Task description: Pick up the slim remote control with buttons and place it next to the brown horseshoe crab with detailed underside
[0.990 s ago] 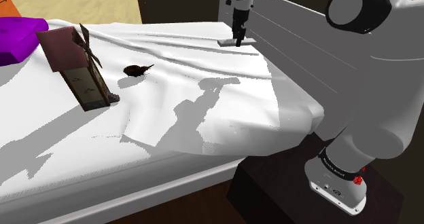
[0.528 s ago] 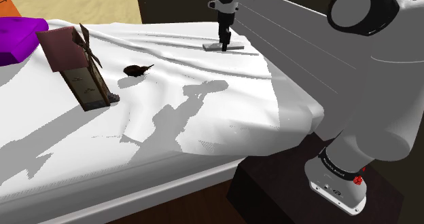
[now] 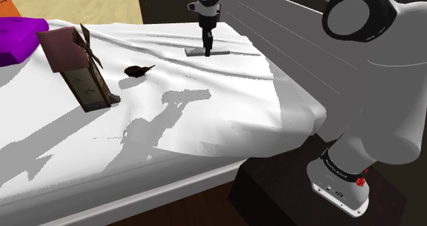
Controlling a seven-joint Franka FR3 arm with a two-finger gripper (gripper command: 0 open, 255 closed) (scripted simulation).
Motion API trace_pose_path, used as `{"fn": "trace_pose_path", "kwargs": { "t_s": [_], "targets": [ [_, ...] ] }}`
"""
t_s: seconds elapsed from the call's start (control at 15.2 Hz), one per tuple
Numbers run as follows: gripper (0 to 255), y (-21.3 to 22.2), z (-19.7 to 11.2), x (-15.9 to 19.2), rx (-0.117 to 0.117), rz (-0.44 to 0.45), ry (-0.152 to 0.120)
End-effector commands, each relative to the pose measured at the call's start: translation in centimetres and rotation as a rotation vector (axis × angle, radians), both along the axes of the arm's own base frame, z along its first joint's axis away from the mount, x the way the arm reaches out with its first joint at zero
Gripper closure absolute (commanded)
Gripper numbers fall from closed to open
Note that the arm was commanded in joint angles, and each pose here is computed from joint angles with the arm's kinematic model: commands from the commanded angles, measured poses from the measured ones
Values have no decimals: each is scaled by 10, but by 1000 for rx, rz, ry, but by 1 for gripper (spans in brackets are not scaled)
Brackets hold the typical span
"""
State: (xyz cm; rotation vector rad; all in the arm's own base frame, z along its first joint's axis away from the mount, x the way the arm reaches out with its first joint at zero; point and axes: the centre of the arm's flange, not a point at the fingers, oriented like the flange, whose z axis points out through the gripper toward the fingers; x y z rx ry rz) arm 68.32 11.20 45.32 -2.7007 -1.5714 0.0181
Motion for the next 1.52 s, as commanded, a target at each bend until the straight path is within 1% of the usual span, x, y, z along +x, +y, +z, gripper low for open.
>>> {"fn": "trace_pose_path", "kwargs": {
  "t_s": [0.0, 0.66, 0.73, 1.45],
  "targets": [
    [255, 22, 1, -1, 0, -1, 0],
    [255, 154, 2, 4, 0, -1, 0],
    [255, 176, 2, 5, 0, -1, 0],
    [255, 176, -56, 5, 0, -1, 0]
  ]
}}
